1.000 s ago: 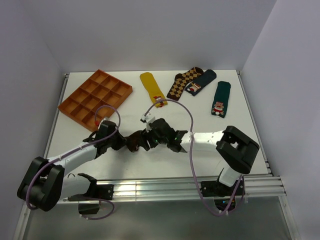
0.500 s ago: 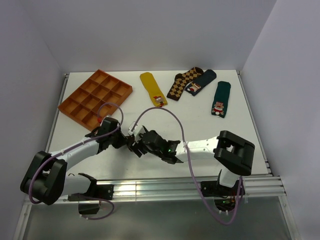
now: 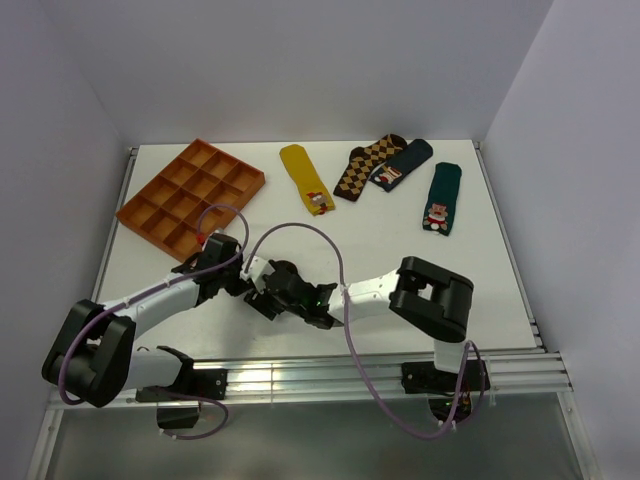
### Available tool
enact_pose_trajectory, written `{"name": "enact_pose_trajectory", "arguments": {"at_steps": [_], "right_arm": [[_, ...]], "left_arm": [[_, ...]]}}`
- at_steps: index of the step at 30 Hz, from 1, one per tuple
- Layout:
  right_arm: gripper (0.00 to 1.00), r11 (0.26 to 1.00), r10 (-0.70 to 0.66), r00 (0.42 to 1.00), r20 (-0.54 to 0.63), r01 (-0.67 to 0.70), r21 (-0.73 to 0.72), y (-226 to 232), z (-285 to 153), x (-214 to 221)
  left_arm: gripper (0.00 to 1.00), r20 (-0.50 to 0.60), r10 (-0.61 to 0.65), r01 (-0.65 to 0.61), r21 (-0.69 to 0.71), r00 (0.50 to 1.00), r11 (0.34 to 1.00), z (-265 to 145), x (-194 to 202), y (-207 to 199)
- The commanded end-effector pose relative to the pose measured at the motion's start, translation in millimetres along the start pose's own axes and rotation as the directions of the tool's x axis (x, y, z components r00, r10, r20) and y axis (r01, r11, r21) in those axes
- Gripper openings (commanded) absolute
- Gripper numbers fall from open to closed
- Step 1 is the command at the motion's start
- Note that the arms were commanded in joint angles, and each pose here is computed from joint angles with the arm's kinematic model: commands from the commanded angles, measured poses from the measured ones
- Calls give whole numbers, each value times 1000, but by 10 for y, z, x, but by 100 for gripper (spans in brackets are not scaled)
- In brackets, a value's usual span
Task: Roll the socks
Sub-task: Roll the sock at the center of the board.
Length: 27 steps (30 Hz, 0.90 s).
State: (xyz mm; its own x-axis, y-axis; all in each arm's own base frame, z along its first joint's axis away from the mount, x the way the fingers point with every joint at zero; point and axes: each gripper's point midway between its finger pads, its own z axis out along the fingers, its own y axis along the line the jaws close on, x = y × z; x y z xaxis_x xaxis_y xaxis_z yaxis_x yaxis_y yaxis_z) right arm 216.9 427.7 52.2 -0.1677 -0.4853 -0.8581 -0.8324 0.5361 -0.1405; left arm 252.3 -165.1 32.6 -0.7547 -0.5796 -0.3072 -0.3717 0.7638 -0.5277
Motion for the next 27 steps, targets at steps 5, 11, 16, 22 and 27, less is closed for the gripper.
{"name": "enact_pose_trajectory", "arguments": {"at_steps": [5, 11, 16, 22, 27], "right_arm": [[72, 1000, 12, 998, -63, -13, -14, 97, 88, 258], [72, 999, 29, 999, -25, -29, 31, 32, -56, 88], [72, 998, 35, 998, 53, -37, 50, -60, -229, -281], [72, 998, 37, 996, 83, -41, 45, -63, -273, -471], [72, 999, 30, 999, 45, -32, 26, 22, -174, -345]], "left_arm": [[0, -39, 31, -35, -104, 999, 994, 49, 114, 248], [0, -43, 31, -36, -111, 999, 993, 68, 114, 248], [0, -58, 26, -32, -101, 998, 994, 63, 143, 241], [0, -58, 29, -35, -98, 998, 995, 52, 147, 231], [0, -61, 29, -35, -97, 998, 995, 57, 153, 231]]}}
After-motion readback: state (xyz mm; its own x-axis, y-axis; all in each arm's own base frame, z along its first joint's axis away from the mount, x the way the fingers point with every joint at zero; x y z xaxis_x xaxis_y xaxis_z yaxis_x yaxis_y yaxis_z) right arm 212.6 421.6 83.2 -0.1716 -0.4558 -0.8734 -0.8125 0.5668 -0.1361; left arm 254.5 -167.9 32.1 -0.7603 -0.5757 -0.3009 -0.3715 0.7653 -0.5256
